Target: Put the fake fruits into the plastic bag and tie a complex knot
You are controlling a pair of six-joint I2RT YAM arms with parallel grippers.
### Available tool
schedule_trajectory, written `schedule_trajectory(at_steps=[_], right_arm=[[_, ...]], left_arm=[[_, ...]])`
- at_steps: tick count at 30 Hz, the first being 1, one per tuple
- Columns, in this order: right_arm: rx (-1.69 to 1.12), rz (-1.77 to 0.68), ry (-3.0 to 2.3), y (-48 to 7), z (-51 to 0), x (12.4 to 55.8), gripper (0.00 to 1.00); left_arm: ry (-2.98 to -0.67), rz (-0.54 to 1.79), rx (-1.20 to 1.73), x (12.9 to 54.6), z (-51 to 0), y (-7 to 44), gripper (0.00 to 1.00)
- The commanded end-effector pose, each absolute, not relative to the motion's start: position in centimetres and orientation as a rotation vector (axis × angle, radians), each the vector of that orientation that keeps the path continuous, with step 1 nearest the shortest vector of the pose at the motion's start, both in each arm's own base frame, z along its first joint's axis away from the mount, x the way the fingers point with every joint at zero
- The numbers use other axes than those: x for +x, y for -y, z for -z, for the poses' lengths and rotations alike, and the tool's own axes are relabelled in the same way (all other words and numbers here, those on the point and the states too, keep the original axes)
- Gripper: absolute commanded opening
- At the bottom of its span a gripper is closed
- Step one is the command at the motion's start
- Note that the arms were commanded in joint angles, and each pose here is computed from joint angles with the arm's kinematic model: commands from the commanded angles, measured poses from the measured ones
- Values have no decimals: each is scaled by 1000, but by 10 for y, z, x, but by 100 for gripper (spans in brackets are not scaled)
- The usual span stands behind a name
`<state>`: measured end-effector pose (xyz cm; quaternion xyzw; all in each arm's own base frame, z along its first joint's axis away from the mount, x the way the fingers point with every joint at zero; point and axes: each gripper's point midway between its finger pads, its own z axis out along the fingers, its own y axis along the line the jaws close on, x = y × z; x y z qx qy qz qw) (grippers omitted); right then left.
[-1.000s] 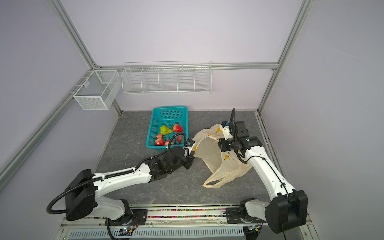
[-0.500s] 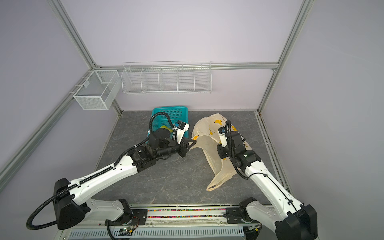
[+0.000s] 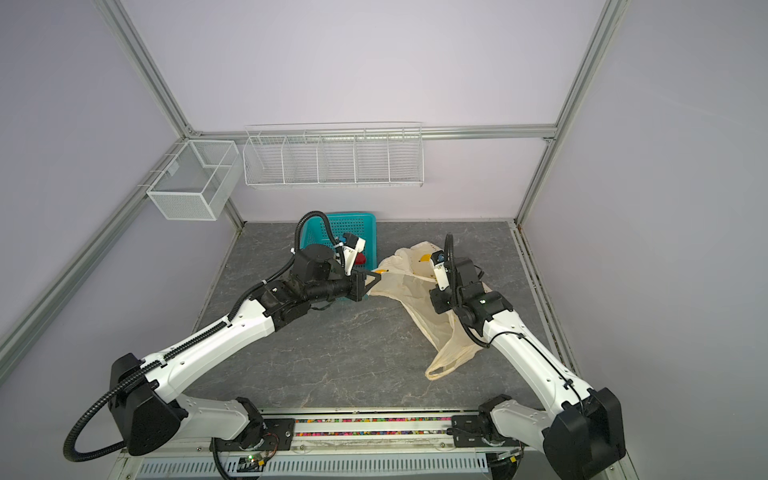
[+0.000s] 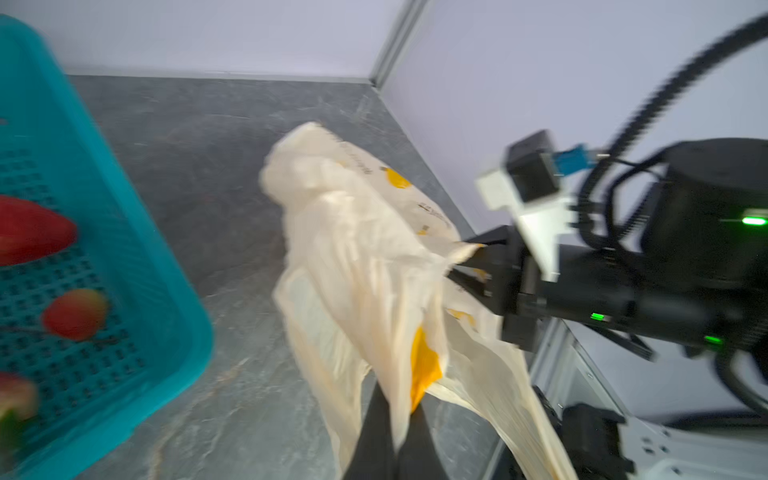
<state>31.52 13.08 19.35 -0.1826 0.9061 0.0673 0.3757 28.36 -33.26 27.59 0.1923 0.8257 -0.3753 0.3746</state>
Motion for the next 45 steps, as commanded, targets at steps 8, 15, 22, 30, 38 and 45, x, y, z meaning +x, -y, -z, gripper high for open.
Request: schedule_trajectory(at_steps=[8,15,22,30,38,45], right_arm=[[-222,-759,-2439,-130,-230,279,7],[-49,-867,-2448,-126,-218,302,7],[117,-976,-2413,-124,-206,322,7],[130,-1022,-2388,-131,-204,334,7],[18,-1011,-2388,-147,-204,350,7],[-48,-993,-2384,-154,-206,358,7]], left_arm=[[-2224,412,424,343,-214,292,9],[-2119,636,551,321,-233,314,47],[-2023,886,673,279,-261,314,78],[-1848,1103,552,267,-303,283,89],[-2121,502,97,370,-251,185,85],[-2340,193,135,440,-196,160,83]])
